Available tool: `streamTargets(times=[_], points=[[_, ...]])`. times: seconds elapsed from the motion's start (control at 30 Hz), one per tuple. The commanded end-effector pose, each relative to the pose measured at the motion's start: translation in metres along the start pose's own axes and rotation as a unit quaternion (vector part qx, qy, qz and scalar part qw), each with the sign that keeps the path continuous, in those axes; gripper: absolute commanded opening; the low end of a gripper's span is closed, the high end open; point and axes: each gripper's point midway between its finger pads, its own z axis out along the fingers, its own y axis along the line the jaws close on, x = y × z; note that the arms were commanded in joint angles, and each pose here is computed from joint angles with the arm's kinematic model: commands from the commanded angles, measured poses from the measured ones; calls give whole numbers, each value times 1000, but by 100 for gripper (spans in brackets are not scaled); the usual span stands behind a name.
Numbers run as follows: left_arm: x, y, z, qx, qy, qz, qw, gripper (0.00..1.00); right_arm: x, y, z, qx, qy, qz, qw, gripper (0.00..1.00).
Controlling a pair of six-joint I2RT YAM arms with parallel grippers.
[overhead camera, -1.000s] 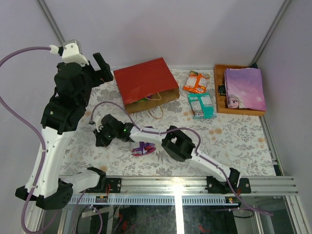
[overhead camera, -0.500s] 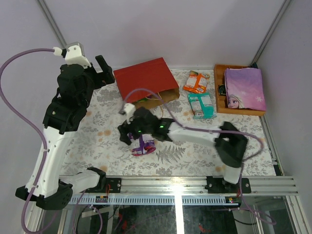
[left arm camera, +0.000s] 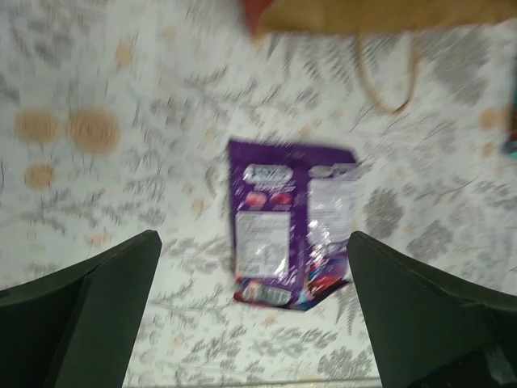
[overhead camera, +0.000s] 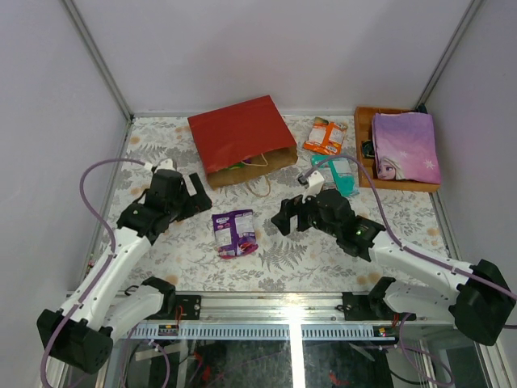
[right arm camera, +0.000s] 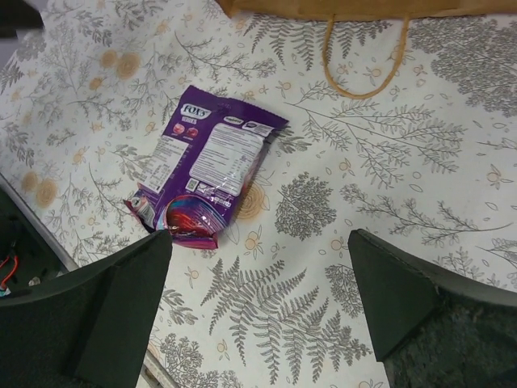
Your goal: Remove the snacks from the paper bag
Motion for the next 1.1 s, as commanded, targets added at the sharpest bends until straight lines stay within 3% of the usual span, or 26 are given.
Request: streamTargets(times=[0.0, 0.13, 0.3, 0.47, 0.87, 1.07], points=[[37, 12, 11, -9, 48, -50, 998, 99, -12, -9, -7, 18, -28, 6, 999, 99], [66, 5, 29, 15, 99, -66, 993, 89, -7, -10, -9, 12, -33, 17, 999, 99], [78, 9, 47, 12, 108, -73, 991, 85, 3, -17, -9, 22, -29, 22, 999, 98], [105, 12, 68, 10, 152, -84, 985, 76, 7, -22, -9, 31, -27, 25, 999, 98], [129, 21, 92, 5, 163, -105, 981, 66, 13, -45, -3, 60, -15, 26, 998, 97], [144, 27, 105, -4, 186, -102, 977, 55, 10, -52, -1, 65, -13, 30, 997, 96]])
